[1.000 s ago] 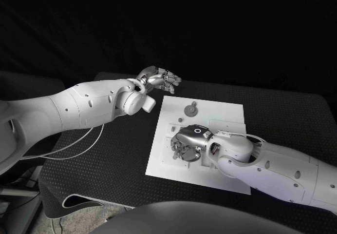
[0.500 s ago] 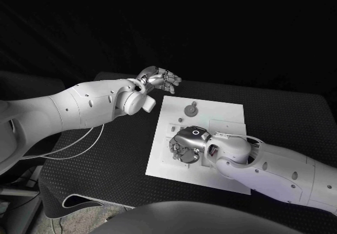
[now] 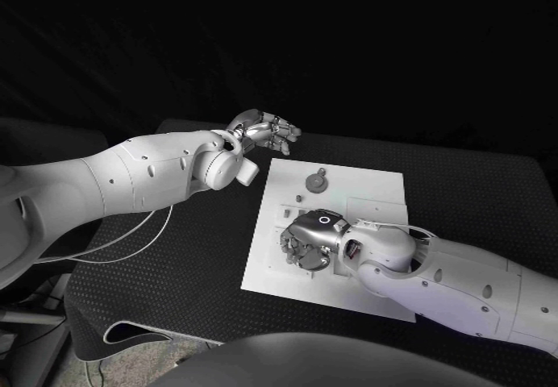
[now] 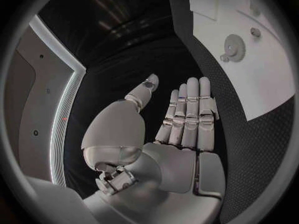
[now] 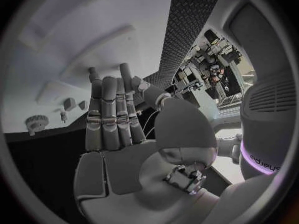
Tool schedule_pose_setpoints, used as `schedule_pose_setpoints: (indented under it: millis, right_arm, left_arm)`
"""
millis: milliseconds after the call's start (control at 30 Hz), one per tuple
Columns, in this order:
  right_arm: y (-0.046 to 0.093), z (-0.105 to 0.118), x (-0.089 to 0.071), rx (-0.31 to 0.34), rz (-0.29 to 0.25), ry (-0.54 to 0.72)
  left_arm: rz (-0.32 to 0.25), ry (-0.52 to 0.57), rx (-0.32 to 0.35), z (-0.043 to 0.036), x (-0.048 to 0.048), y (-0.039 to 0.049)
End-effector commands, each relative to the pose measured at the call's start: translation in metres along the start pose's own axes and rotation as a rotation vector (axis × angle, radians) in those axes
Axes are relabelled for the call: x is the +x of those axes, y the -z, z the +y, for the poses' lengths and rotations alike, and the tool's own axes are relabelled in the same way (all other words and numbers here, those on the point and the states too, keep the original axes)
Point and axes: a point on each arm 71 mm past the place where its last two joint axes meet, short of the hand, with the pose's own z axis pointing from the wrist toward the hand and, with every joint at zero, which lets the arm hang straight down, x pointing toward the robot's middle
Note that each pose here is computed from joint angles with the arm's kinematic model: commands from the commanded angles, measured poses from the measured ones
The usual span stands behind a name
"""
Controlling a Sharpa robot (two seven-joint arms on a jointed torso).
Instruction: Assemble the parts on the task board
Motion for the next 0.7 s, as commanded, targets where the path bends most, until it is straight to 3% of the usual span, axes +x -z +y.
schedule_pose_setpoints:
  millis: [33,300,500,700]
  right_arm:
    - [0.0001,-0.0003,0.0117,0.005,0.068,0.022]
    - [-0.0012,0.0011,0.0168,0.008,0.057,0.077]
    - [-0.0004,0.0015,0.0193,0.004,0.078,0.065]
    - [0.0007,0.0,0.0192,0.008,0.066,0.041]
  left_arm:
    - [0.015,0.002,0.014,-0.0022,0.0021,-0.0007]
    - [0.016,0.003,0.014,-0.0023,0.0024,-0.0008]
    - [0.015,0.002,0.013,-0.0021,0.0019,-0.0007]
    - [0.016,0.003,0.013,-0.0022,0.0021,-0.0007]
